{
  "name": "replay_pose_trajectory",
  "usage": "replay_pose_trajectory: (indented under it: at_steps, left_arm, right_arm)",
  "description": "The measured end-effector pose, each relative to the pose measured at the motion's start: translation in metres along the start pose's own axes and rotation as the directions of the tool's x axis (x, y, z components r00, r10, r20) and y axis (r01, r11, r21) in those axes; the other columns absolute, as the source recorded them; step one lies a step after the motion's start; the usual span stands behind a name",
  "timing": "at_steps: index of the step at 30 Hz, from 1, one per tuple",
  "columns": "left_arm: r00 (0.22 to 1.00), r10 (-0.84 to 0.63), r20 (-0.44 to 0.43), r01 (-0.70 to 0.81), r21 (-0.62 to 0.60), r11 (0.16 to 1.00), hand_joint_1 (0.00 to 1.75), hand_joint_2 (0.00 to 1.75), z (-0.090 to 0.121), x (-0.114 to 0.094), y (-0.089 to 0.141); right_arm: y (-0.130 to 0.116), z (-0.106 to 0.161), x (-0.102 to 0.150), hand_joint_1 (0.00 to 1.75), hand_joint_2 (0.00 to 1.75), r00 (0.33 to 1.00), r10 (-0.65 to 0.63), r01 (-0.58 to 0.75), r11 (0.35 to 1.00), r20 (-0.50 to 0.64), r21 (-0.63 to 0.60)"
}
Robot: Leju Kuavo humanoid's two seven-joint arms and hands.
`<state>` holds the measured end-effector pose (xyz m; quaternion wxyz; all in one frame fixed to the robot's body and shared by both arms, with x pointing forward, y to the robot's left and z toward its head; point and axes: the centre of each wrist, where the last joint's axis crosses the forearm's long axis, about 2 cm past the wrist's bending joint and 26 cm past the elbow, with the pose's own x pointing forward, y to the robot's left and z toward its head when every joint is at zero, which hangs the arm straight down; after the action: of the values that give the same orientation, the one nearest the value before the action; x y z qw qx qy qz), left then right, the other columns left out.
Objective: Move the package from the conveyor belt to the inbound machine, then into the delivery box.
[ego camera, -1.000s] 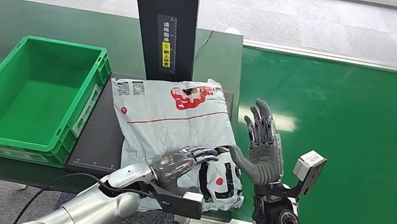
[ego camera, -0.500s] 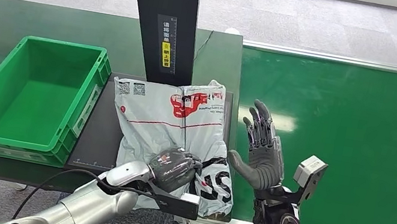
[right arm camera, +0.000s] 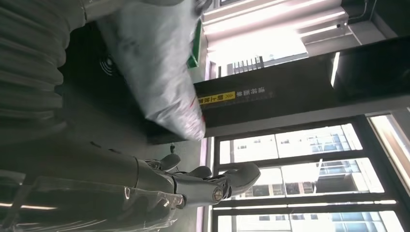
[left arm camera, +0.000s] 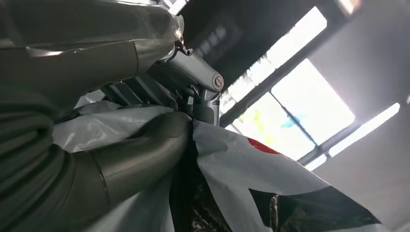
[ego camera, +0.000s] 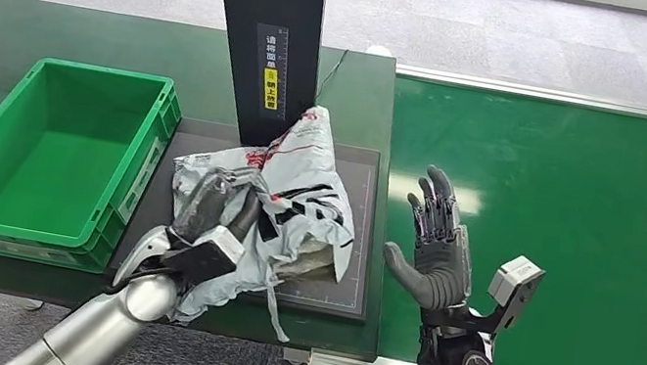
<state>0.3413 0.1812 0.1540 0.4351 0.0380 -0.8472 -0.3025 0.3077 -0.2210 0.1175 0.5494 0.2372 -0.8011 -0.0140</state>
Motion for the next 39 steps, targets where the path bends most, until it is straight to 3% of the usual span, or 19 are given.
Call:
replay_pose_trajectory:
  at_steps: [5,11,18,21,28,34,39]
  left_arm:
    - [0.991,0.049,0.125,-0.080,0.255,0.964,1.75,1.75,0.019,0.020,0.037]
    - [0.953,0.042,0.299,-0.195,0.502,0.843,1.75,1.75,0.058,0.043,0.080]
    - [0.933,-0.062,0.354,-0.216,0.690,0.690,1.75,1.75,0.093,0.062,0.127]
    - [0.944,-0.126,0.304,-0.160,0.759,0.631,1.75,1.75,0.103,0.061,0.146]
    - [0.980,-0.183,0.079,0.037,0.828,0.560,1.75,1.75,0.112,0.041,0.190]
    - [0.989,-0.136,-0.056,0.124,0.818,0.561,1.75,1.75,0.109,0.014,0.221]
    - [0.981,-0.070,-0.181,0.186,0.774,0.606,1.75,1.75,0.103,-0.015,0.233]
  right_arm:
    - [-0.004,0.008,0.000,0.00,1.75,1.000,0.002,-0.002,1.000,-0.010,-0.028]
    - [-0.004,0.030,-0.004,0.00,1.75,1.000,0.004,-0.006,0.998,-0.031,-0.060]
    - [-0.001,0.042,-0.006,0.00,1.75,0.999,0.008,-0.011,0.997,-0.039,-0.072]
    - [0.000,0.042,-0.006,0.00,1.75,0.999,0.008,-0.011,0.997,-0.038,-0.073]
    - [0.004,0.041,-0.005,0.00,1.75,0.999,-0.001,-0.001,0.998,-0.033,-0.065]
    - [0.005,0.039,-0.004,0.00,1.75,0.999,-0.016,0.013,0.998,-0.038,-0.061]
    - [0.007,0.037,-0.004,0.00,1.75,0.999,-0.032,0.030,0.998,-0.037,-0.054]
